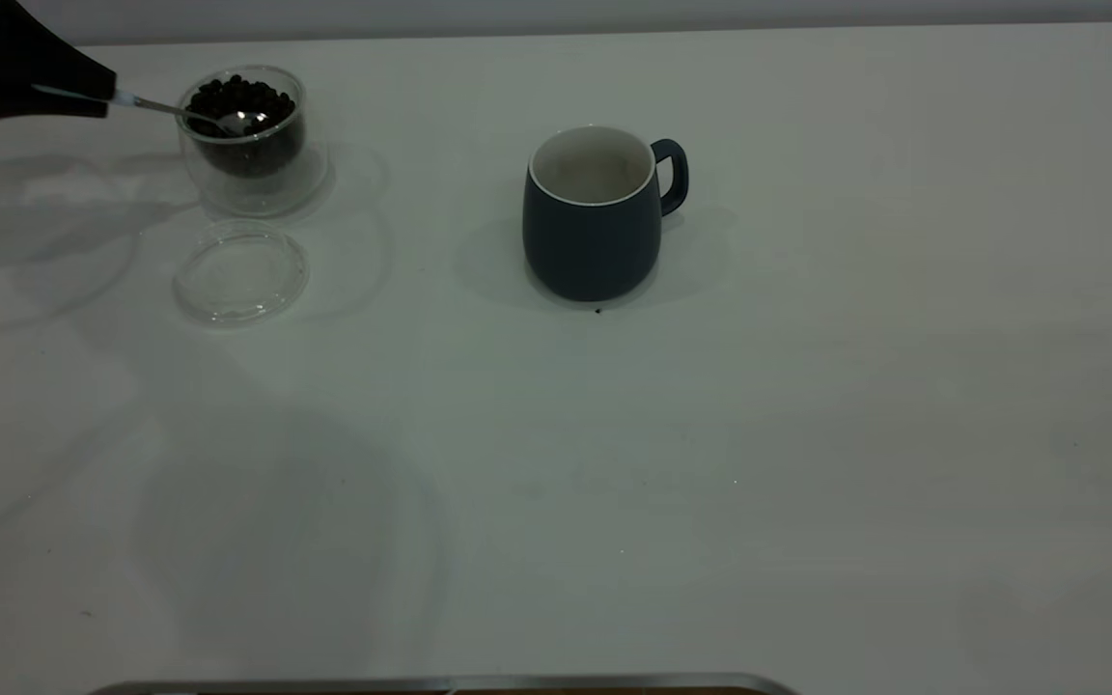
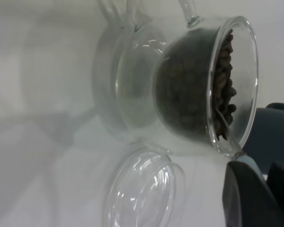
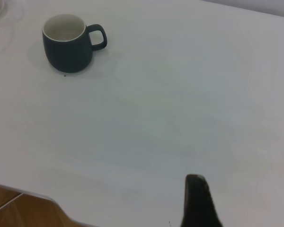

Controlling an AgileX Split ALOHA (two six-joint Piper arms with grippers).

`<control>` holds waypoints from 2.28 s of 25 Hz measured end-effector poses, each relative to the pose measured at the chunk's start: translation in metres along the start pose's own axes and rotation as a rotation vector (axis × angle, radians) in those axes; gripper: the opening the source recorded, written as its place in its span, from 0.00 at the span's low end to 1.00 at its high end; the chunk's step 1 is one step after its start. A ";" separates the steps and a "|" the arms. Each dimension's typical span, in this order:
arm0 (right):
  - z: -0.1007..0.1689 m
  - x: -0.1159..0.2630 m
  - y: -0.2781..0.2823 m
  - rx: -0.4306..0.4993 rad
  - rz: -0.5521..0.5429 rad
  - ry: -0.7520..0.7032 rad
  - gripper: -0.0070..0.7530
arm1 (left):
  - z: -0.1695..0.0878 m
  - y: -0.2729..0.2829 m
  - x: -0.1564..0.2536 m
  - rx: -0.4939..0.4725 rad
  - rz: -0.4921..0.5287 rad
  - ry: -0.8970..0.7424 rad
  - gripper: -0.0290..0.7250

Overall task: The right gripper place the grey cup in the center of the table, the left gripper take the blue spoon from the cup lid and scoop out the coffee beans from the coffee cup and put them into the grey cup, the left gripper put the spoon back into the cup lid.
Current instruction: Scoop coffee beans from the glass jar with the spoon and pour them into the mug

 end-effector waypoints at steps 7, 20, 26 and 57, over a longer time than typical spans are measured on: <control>0.000 0.000 0.000 0.000 0.000 0.000 0.68 | -0.004 -0.002 -0.005 0.045 -0.034 0.004 0.20; 0.000 0.000 0.000 0.000 0.000 0.000 0.68 | 0.001 -0.004 0.000 0.055 -0.017 0.018 0.20; 0.000 0.000 0.000 0.000 0.000 0.000 0.68 | 0.001 0.001 0.004 0.085 0.001 0.026 0.20; 0.000 0.000 0.000 0.000 0.000 0.000 0.68 | 0.013 0.034 -0.008 0.149 -0.108 0.124 0.20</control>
Point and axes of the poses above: a point on each arm's last joint axis where the gripper is mounted, y pointing back along that axis away from the gripper, z along the wrist's bending axis when the last joint is at zero, x = y × z, the point moved 7 cm from there along -y, pointing out along that axis toward the gripper
